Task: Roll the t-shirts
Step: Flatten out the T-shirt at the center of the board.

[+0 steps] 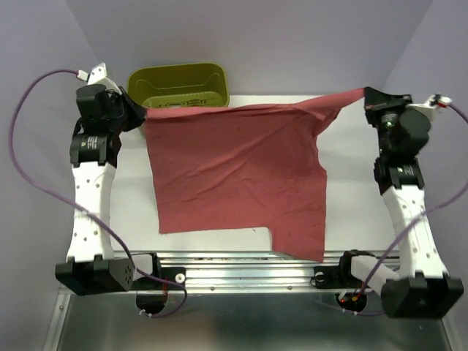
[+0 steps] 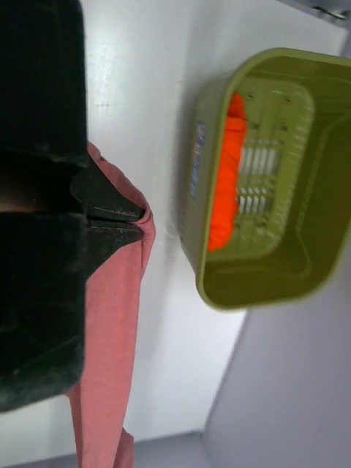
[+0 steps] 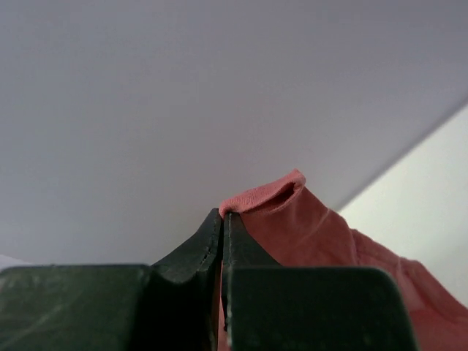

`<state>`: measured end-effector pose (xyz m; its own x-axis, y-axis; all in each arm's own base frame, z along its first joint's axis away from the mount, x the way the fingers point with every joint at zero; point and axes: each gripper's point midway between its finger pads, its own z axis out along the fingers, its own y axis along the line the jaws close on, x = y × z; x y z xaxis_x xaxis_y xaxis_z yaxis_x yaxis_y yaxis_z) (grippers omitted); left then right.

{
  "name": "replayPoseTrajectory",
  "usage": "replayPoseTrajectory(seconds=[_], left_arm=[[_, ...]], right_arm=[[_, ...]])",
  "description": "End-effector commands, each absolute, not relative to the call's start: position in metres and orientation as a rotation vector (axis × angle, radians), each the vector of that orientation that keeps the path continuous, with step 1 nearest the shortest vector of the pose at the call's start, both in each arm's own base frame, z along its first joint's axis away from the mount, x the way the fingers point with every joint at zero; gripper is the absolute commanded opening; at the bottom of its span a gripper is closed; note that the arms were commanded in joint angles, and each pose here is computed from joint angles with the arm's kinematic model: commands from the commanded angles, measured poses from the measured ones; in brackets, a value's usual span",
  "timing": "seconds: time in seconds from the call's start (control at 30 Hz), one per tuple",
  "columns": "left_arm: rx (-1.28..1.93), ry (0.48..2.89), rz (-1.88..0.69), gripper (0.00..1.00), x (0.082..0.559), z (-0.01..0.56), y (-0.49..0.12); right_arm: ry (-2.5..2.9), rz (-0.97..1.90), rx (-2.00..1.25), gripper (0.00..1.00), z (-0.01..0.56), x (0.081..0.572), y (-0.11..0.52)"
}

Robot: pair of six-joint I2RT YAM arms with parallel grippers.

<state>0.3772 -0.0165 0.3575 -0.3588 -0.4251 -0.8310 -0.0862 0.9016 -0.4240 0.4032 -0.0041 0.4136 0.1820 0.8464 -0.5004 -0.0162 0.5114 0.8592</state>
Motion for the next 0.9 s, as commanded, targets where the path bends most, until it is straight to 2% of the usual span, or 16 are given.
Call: replayPoseTrajectory(seconds=[0.0,0.13,0.17,0.43,0.6,0.73,0.87], left_arm=[[-0.211,1.698,-0.423,0.00,0.330,0.453,-0.031],[-0.116,1.539,-0.472,0.00,0.287,0.518,-0.045],[-0.096,1.483,-0.476,0.00,0.273,0.542,-0.047],[-0.033,1.142,-0.468,0.00,0.176,0.652,-0.052],[-0.056,1.005,-0.434,0.00,0.134,0.686,-0.044],[-0.058,1.023,-0.451,0.00,0.153,0.684,-0.045],[-0.080,1.126,-0.490,0.00,0.206,0.653,-0.046]], right_arm=[[0.992,0.527,0.906,0.01,0.487,0.321,-0.051],[0.829,0.457,0.877,0.01,0.546,0.240,-0.064],[0.759,0.441,0.854,0.01,0.571,0.207,-0.067],[0.479,0.368,0.719,0.01,0.669,0.057,-0.069],[0.418,0.309,0.680,0.01,0.689,0.011,-0.070],[0.459,0.254,0.695,0.01,0.682,0.014,-0.074],[0.615,0.151,0.767,0.01,0.648,0.049,-0.085]])
